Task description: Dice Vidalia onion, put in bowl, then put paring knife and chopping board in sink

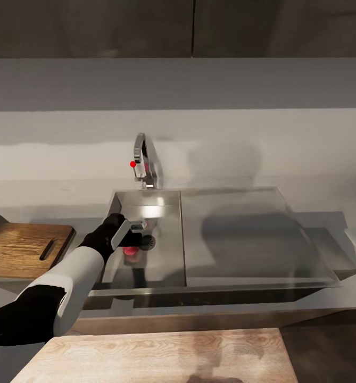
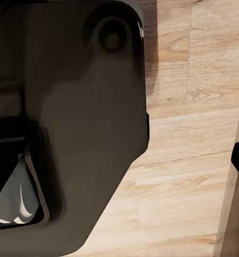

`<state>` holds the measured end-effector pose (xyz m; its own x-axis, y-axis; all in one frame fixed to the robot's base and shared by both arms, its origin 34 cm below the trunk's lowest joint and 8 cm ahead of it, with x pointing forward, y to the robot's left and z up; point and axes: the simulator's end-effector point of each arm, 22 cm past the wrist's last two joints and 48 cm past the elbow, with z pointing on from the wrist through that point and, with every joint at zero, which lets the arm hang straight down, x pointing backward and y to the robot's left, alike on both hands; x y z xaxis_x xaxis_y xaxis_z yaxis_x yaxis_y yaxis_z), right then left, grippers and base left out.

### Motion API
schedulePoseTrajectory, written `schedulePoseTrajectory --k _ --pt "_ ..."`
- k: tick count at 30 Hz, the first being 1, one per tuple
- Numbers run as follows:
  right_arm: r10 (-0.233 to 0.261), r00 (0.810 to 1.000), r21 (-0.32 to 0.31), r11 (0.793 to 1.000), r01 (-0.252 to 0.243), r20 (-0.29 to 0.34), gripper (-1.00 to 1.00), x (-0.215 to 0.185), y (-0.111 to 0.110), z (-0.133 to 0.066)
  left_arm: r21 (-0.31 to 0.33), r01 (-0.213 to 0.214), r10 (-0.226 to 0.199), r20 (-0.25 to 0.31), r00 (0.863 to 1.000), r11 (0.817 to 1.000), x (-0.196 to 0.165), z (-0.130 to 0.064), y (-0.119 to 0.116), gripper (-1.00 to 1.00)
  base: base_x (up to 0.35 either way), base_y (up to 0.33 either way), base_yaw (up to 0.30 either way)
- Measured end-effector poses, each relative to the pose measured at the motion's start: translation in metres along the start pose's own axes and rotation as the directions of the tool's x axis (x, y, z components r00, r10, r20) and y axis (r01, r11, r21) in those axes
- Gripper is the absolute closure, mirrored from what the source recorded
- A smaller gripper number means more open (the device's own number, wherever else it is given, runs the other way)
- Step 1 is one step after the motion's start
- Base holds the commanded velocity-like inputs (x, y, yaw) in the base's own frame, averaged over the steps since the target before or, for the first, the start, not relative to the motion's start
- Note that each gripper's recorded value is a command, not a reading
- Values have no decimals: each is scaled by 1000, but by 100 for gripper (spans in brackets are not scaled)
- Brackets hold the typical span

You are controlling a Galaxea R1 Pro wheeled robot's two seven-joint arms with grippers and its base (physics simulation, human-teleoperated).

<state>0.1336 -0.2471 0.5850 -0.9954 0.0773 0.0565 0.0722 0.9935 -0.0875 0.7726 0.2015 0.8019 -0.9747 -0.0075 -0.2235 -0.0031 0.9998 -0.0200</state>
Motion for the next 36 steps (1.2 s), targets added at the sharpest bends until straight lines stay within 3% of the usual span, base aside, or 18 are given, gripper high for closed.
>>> schedulePoseTrajectory --k 8,14,23,36 --pt "0 1000 0 1000 0 0 -100 0 0 0 3 -1 1 4 1000 1000 -2 -1 -2 100 0 0 0" --pt "0 1000 -1 1000 0 6 -100 -2 0 0 10 -4 3 41 999 1000 -15 -12 -6 100 0 0 0" --pt "2 1000 -2 1000 -2 20 -100 -8 1 -1 22 -11 7 165 986 1000 -59 -51 -13 100 0 0 0" --pt "4 999 -3 1000 -3 41 -100 -17 1 -2 41 -30 16 310 951 999 -108 -117 -21 100 0 0 0"
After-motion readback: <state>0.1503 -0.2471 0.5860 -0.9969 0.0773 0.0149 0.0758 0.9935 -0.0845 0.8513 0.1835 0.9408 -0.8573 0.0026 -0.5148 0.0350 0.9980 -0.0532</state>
